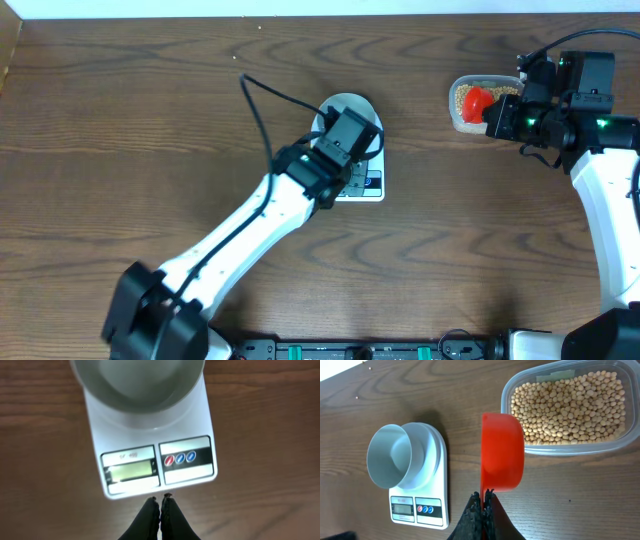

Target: Scoop item into bowl and weigh 50g on scale

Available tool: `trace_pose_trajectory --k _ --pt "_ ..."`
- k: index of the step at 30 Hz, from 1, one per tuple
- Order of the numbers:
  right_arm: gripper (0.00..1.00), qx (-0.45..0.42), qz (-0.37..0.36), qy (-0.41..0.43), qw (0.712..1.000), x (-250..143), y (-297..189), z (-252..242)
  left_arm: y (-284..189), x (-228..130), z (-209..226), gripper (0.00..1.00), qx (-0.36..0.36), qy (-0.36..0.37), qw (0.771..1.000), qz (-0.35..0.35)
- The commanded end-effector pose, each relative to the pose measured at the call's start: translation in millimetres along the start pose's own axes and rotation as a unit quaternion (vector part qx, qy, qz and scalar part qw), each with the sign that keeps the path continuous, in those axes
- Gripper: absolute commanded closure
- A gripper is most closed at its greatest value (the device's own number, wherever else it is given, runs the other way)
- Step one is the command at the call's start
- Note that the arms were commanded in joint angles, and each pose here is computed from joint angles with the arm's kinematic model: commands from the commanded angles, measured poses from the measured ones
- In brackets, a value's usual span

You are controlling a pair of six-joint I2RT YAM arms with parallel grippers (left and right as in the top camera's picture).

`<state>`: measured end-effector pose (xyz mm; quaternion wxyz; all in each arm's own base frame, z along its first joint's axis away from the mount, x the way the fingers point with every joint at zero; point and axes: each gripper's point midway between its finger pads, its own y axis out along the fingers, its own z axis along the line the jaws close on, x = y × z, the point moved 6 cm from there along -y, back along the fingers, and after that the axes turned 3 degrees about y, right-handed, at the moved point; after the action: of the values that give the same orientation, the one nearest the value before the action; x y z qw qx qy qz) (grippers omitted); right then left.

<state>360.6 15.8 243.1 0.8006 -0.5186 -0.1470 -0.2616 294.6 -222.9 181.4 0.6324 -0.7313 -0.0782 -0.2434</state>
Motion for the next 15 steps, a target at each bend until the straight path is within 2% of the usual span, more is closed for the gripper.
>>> trace_pose_trajectory --k 1,15 --pt "0.99 -0.002 -0.019 -0.012 1.000 7.5 -10.7 2.8 28.3 -2.8 0.3 0.93 0.015 0.008 1.000 0.014" --pt "0.99 -0.002 -0.017 -0.015 1.000 6.5 -10.7 2.6 92.5 -20.8 -11.2 0.93 0.025 0.007 0.998 0.059"
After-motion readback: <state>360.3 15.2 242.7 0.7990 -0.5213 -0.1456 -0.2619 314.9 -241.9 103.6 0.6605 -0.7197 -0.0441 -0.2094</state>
